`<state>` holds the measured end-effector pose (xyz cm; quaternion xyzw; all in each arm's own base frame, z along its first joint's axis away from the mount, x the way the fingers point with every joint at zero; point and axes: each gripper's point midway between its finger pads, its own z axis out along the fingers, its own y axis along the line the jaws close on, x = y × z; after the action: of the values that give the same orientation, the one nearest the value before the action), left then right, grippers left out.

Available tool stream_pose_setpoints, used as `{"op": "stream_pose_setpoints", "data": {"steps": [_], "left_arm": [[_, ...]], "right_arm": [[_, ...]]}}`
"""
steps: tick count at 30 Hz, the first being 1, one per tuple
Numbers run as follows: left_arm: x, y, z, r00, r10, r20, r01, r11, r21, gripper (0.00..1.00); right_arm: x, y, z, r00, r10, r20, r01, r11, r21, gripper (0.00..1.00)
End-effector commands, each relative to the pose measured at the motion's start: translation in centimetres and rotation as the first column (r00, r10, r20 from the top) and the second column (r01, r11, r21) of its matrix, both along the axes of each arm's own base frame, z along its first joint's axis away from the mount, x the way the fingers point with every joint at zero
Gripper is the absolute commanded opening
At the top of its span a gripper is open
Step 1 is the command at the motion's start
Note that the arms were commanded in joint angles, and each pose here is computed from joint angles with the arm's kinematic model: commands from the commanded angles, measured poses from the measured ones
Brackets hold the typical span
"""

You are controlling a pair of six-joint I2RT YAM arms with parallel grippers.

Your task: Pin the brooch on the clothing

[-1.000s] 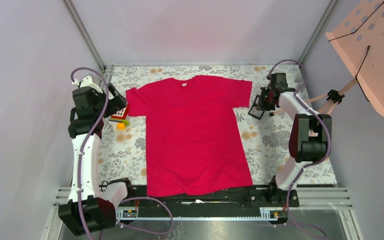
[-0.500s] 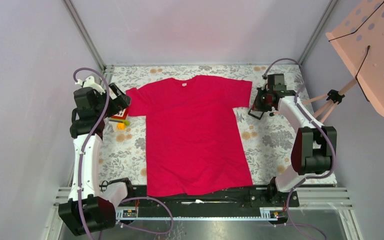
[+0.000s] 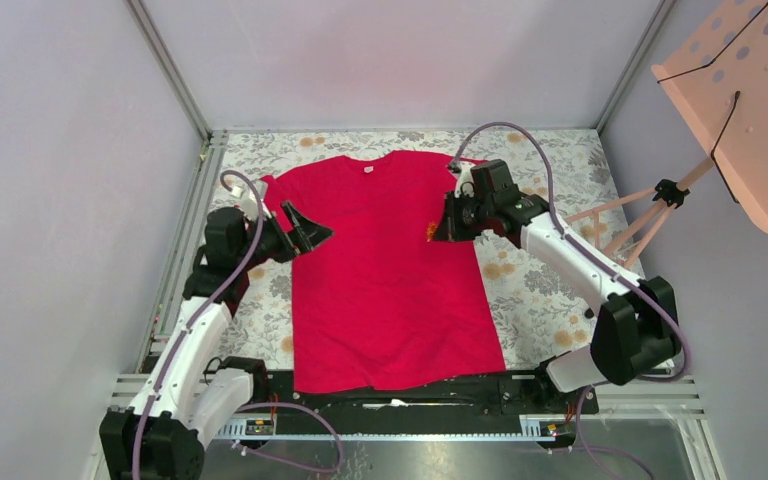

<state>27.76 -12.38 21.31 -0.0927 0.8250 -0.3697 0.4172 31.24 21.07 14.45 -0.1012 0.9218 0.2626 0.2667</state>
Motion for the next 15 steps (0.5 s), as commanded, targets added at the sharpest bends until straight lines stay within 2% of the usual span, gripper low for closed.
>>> {"op": "stream_pose_setpoints", "data": {"steps": [1,7,15], "left_arm": [[-2.2,-5.5,5.5,0.959,-0.2,0.2,0.245,0.941,-0.234,0.93],[-5.0,-8.8,8.6,0.886,-0.318,0.337,0.423,0.851,-0.31,0.94],[-6.1,-10.5,10.7,0.853,-0.359,0.378,0.495,0.787,-0.369,0.94]], "right_arm": [[-2.2,4.9,7.6,0.98,0.137,0.142,-0.166,0.961,0.223,0.0],[-4.6,6.7,12.0,0.952,0.214,0.22,-0.279,0.9,0.336,0.0],[-8.5,8.4,16.7,0.891,0.32,0.322,-0.439,0.789,0.431,0.0]]}}
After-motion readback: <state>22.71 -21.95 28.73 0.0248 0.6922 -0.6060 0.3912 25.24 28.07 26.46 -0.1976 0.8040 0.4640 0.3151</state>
